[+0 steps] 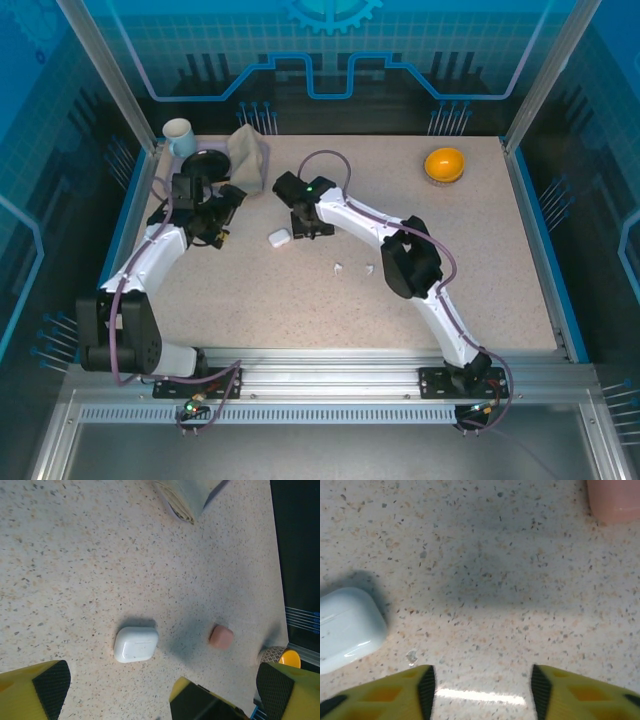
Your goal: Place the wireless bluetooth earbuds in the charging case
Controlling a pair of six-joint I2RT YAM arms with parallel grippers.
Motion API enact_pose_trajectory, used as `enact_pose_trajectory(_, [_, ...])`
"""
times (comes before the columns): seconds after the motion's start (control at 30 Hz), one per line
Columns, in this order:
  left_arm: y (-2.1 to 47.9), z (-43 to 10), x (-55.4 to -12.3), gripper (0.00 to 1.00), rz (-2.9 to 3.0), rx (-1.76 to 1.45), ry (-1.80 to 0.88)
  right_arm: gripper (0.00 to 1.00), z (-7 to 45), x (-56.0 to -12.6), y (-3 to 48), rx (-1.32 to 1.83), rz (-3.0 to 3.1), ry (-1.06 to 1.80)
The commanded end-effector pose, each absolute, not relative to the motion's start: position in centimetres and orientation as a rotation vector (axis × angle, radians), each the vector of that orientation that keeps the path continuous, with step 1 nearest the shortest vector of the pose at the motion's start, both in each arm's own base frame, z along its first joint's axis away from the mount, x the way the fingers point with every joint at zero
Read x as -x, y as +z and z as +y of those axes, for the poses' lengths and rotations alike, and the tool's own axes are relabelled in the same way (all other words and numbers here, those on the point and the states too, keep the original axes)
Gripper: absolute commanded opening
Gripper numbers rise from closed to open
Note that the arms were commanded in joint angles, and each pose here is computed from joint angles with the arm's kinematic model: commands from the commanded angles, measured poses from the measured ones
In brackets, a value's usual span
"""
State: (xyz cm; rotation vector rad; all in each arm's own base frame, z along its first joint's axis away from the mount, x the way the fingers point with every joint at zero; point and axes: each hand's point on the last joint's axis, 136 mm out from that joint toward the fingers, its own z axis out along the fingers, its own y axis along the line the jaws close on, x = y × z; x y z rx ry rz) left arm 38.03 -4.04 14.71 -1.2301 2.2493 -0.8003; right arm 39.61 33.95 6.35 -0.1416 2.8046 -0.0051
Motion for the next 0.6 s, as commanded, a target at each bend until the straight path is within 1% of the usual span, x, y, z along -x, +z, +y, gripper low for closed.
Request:
enact_pose_trajectory(0.0, [14.9,-4.1,-38.7,0.99,2.265,1.185,-0.794,0.69,37.4,-39.5,9.0,0.283,2.734,0.166])
enact_pose_trajectory(0.07, [15.2,-3.7,-38.9,0.99,2.272,1.173,-0.767,0.75,39.1,-39.4,9.0,0.409,2.72,0.192])
enact_pose_trajectory(0.13, [15.5,-2.9,-39.0,0.99,2.264,1.185,-0.753,0.78,40.5,-39.3,8.6,0.505,2.721,0.202])
enact_pose_trajectory(0.33, [16.6,-0.1,-39.5,0.99,2.203,1.245,-0.753,0.83,42.8,-39.4,6.7,0.66,2.714,0.21])
enact_pose_trajectory(0.57, [17.5,1.2,-39.6,0.99,2.177,1.251,-0.759,0.85,43.0,-39.4,4.3,0.711,2.707,0.124])
